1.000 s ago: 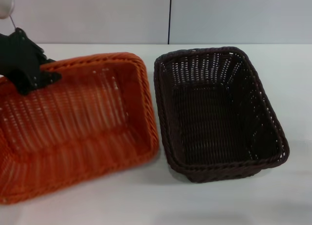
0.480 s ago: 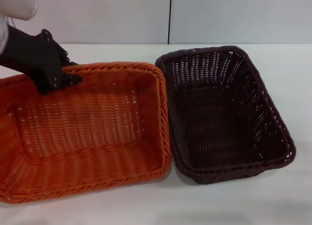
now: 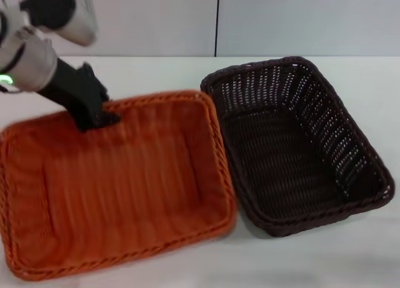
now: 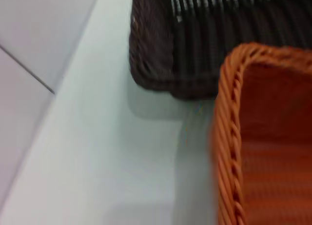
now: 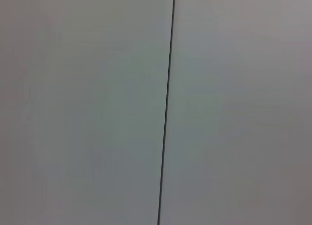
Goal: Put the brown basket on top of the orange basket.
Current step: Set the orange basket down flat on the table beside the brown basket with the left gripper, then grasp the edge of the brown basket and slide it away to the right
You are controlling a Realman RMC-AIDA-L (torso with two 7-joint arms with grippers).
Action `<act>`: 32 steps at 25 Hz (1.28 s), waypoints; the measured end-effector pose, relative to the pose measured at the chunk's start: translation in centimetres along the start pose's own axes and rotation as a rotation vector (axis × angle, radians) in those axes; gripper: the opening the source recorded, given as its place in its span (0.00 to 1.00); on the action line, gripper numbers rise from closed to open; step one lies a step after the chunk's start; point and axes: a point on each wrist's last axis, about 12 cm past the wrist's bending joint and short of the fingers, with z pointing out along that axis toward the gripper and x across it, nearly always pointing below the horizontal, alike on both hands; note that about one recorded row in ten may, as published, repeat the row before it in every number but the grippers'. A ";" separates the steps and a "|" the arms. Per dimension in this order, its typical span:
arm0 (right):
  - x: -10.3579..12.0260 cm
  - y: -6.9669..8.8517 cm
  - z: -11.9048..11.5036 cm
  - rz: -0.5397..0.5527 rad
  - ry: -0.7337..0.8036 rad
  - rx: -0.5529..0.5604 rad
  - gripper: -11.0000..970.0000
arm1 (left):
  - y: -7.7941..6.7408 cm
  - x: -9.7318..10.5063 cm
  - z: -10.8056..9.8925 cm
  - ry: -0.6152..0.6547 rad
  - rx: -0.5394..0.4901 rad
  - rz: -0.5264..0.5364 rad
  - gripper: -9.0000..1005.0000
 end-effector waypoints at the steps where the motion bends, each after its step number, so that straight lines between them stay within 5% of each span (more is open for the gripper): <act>1: 0.0 0.0 0.0 -0.001 0.001 -0.001 0.74 | 0.0 0.0 0.3 0.006 -0.001 -0.001 0.22; 10: 0.2 -0.2 -0.1 -0.007 0.012 0.000 0.74 | 0.6 -1.2 1.1 0.006 -0.129 0.033 0.24; 15: 0.2 -0.3 -0.3 -0.010 0.014 0.003 0.74 | 0.4 -1.4 1.1 0.009 -0.142 0.047 0.44; 19: -0.1 -0.2 -0.3 -0.001 -0.009 0.010 0.74 | 0.3 -1.7 -2.0 -0.101 -0.458 -0.026 0.67; 21: -0.5 0.0 -0.1 0.012 -0.034 0.016 0.74 | 0.3 -1.7 -2.0 -0.101 -0.458 -0.026 0.72; 22: -1.1 0.3 0.2 0.032 -0.075 0.022 0.74 | -0.5 0.3 -4.0 -0.263 -0.745 -0.214 0.74; 23: -1.1 0.3 0.2 0.032 -0.075 0.022 0.74 | -1.9 2.6 -4.3 -0.376 -0.910 -0.340 0.76; 25: -1.9 0.8 0.8 0.057 -0.122 0.021 0.74 | -2.8 3.5 -4.5 -0.444 -0.994 -0.391 0.80; 27: -3.0 1.6 2.2 0.097 -0.178 0.005 0.74 | -6.1 7.1 -3.4 -0.584 -1.160 -0.541 0.80; 30: -4.5 2.7 4.5 0.152 -0.214 -0.049 0.74 | -7.9 8.8 -2.5 -0.663 -1.236 -0.606 0.80; 31: -5.2 3.4 5.7 0.177 -0.212 -0.090 0.74 | -9.1 10.0 -2.1 -0.694 -1.281 -0.637 0.80; 32: -5.8 4.1 6.6 0.195 -0.199 -0.133 0.74 | -12.0 12.8 -1.2 -0.776 -1.423 -0.655 0.80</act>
